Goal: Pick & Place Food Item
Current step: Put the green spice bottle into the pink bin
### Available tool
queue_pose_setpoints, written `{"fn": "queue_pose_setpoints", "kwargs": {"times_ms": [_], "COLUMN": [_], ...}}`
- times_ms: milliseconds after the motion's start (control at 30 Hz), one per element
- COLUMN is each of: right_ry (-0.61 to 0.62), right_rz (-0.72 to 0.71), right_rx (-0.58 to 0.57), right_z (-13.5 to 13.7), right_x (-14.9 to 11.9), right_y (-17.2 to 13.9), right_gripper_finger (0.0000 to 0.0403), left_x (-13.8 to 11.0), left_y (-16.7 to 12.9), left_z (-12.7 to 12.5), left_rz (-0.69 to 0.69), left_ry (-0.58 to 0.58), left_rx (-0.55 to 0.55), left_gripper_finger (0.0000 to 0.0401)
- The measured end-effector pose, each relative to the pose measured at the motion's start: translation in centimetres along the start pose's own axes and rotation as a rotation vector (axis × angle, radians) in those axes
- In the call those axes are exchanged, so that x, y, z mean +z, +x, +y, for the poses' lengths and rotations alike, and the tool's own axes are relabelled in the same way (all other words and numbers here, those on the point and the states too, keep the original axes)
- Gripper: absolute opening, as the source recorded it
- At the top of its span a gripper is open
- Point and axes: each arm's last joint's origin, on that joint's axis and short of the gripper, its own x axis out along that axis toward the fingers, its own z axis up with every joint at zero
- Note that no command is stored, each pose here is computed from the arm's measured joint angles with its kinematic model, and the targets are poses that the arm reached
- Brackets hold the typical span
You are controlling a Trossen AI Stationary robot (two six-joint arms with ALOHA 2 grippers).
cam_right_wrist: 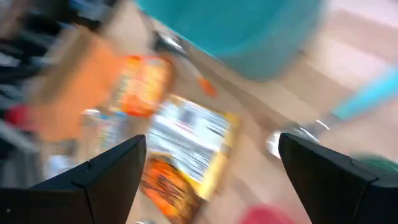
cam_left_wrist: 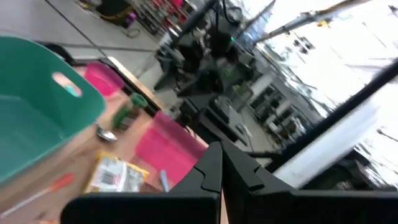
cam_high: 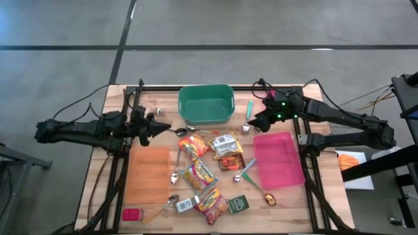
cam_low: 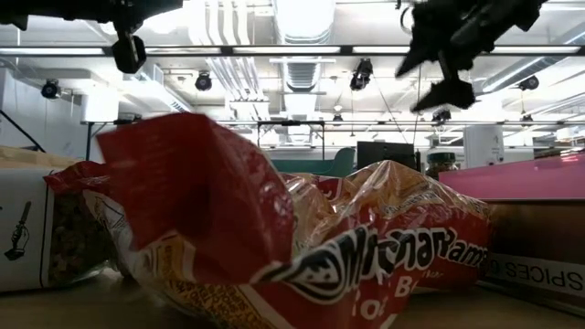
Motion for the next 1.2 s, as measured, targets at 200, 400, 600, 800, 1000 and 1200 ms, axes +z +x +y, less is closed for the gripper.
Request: {"fn": "queue_pose_setpoints", "kwargs": {"times_ms": [200,400,600,800,1000,1200], "right_ry": [-0.019,0.018,-0.001,-0.038,-0.04,-0.027], "right_rz": [0.094,0.225,0.375,0.46,0.47,0.458], "right_rx": [-0.315,-0.472,-0.602,-0.635,-0.606,-0.538], "right_z": [0.8,2.1,1.5,0.1,-1.4,-2.3], "right_x": [2.1,4.3,5.0,4.7,4.2,3.5], "right_y": [-0.9,-0.6,1.8,3.6,3.8,4.4], "right_gripper_finger": [0.036,0.036,0.036,0.036,0.036,0.036], "left_x": [0.2,0.1,0.1,0.1,0.0,-0.2], "left_y": [0.0,0.0,0.0,0.0,0.0,0.0], "left_z": [0.0,0.0,0.1,0.1,0.1,0.2], "left_rz": [-0.03,-0.026,-0.035,-0.025,0.004,0.019], "left_ry": [-0.007,-0.052,-0.077,-0.077,-0.073,-0.086], "left_rx": [0.025,0.035,0.052,0.041,0.025,0.041], "left_gripper_finger": [0.0,0.0,0.0,0.0,0.0,0.0]}}
